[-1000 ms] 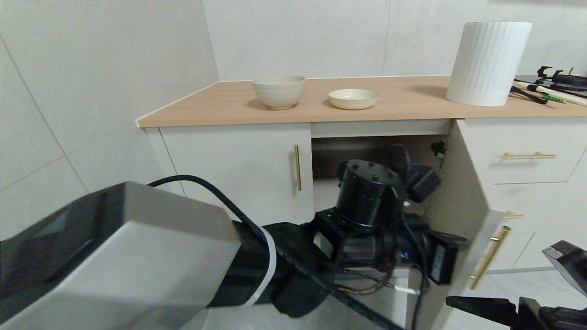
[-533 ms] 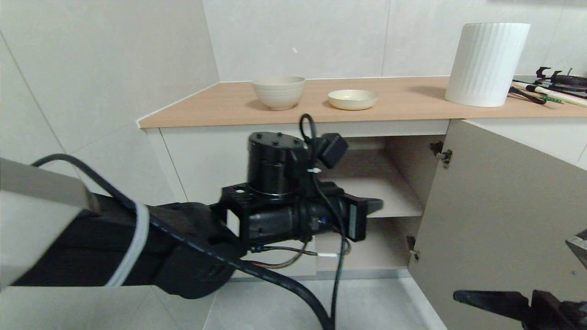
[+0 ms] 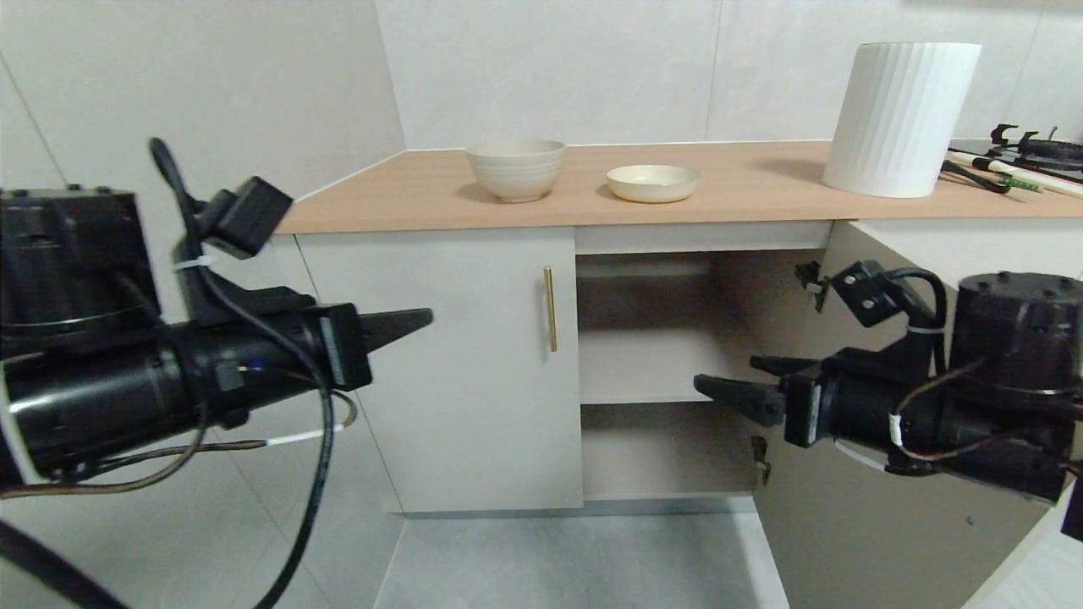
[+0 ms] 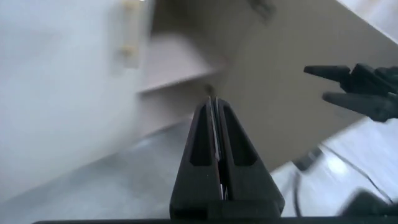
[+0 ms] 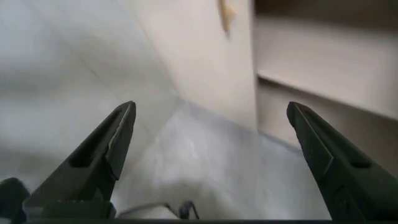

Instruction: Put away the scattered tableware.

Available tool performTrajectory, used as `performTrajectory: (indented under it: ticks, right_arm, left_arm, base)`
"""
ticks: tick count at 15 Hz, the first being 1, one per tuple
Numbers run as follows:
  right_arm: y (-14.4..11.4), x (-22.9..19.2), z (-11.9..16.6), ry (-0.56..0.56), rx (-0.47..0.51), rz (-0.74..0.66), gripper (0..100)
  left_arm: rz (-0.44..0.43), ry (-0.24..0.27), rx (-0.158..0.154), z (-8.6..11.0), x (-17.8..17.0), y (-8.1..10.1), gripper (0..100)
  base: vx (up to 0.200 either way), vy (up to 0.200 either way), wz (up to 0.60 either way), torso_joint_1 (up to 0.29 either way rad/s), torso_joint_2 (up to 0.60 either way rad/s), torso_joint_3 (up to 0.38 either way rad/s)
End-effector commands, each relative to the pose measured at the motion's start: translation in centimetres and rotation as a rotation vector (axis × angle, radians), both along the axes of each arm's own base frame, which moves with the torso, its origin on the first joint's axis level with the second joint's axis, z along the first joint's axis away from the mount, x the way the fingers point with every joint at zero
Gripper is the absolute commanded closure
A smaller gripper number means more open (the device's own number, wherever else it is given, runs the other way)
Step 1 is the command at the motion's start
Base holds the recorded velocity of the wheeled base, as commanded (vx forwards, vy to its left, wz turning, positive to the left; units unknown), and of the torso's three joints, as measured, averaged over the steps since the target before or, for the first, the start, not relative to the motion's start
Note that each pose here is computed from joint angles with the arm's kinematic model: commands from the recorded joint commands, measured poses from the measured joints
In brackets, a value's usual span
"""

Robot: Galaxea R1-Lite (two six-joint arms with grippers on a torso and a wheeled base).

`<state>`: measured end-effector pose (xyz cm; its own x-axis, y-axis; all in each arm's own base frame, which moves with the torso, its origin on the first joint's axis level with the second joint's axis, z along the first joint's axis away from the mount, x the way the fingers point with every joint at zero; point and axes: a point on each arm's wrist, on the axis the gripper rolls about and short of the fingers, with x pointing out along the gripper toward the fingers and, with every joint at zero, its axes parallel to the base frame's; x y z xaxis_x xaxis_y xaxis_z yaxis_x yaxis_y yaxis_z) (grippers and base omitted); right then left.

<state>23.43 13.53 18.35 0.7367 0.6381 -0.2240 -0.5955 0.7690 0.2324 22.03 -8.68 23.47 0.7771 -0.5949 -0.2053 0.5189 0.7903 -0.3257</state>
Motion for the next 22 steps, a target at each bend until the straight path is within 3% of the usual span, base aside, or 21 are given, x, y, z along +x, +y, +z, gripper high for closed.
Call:
performTrajectory:
  ticks: [1,3,6,7,12,22]
  right_arm:
    - [0.8,1.4,5.1,-0.002,-0.025,-0.026,0]
    - [-0.2,-0.3,7.4,0.015,-0.030,-0.027,0]
    - [-1.1,-2.0,7.8,0.039,-0.045,-0.029,0]
    - [-1.1,-2.0,7.8,0.041,-0.047,-0.029,0]
    - [-1.1,-2.0,7.7,0.043,-0.050,-0.035,0]
    - [-1.4,-2.6,7.9,0.061,-0.065,-0.047,0]
  left_arm:
    - [0.070,-0.092,-0.030,2.0,-2.9,2.5,100]
    - [0.084,-0.091,-0.032,1.8,-3.6,3.0,100]
    - [0.113,-0.068,-0.024,1.4,-2.5,3.4,100]
    - [0.117,-0.060,-0.024,1.3,-2.3,3.4,0]
    - [0.132,-0.093,-0.035,2.2,-1.6,3.6,0]
    - [0.130,-0.106,-0.035,2.6,-1.8,3.7,0]
  base:
    - [0.000,0.000,0.00,0.000,0.00,0.000]
    - [0.000,0.000,0.00,0.000,0.00,0.000]
    - [0.000,0.000,0.00,0.000,0.00,0.000]
    - [0.000,0.000,0.00,0.000,0.00,0.000]
    - [0.000,0.000,0.00,0.000,0.00,0.000]
    - [0.020,0.000,0.00,0.000,0.00,0.000]
